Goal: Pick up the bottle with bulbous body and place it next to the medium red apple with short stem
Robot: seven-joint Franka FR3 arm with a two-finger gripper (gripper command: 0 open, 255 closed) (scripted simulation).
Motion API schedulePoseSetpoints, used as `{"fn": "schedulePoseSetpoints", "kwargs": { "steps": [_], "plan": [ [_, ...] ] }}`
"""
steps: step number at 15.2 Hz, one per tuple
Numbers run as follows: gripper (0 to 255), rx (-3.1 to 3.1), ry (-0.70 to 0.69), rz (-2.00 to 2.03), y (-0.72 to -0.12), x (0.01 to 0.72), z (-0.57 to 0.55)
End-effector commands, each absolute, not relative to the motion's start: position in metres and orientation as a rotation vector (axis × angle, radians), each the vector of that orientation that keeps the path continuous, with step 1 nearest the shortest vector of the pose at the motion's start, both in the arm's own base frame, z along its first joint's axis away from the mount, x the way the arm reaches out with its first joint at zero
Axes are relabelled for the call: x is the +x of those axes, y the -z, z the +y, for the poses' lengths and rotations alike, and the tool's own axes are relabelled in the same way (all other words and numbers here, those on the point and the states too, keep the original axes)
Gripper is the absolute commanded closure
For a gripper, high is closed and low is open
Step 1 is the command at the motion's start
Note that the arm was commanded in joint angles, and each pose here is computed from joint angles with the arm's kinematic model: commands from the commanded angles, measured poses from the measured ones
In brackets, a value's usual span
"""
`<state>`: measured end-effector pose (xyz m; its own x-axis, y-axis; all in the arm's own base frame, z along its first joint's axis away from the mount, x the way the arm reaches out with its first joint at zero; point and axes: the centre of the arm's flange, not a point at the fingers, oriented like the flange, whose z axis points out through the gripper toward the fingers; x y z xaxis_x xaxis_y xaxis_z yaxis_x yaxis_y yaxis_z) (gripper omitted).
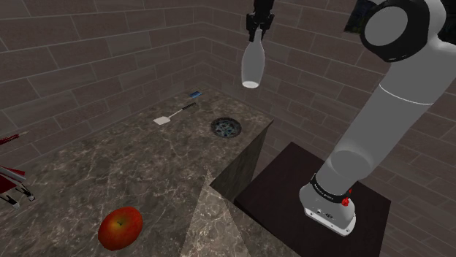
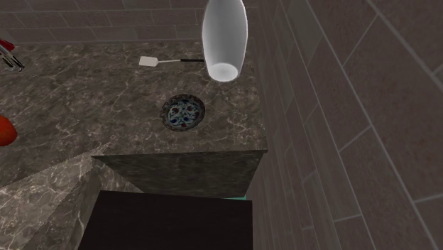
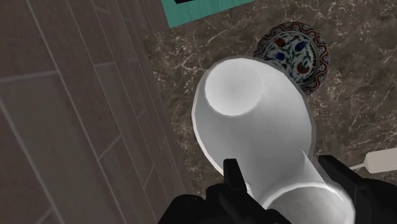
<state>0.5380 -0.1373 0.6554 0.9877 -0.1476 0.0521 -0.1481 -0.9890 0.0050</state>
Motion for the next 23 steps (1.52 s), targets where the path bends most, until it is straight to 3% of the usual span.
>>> {"fn": "schedulePoseSetpoints", "kwargs": {
  "steps": [1, 16, 23],
  "plan": [
    [255, 3.123, -0.081, -0.232, -0.666, 0.538, -0.138],
    [255, 3.123, -0.081, -0.232, -0.745, 0.538, -0.138],
    [255, 3.123, -0.081, -0.232, -0.730, 0.528, -0.061]
  ]
}}
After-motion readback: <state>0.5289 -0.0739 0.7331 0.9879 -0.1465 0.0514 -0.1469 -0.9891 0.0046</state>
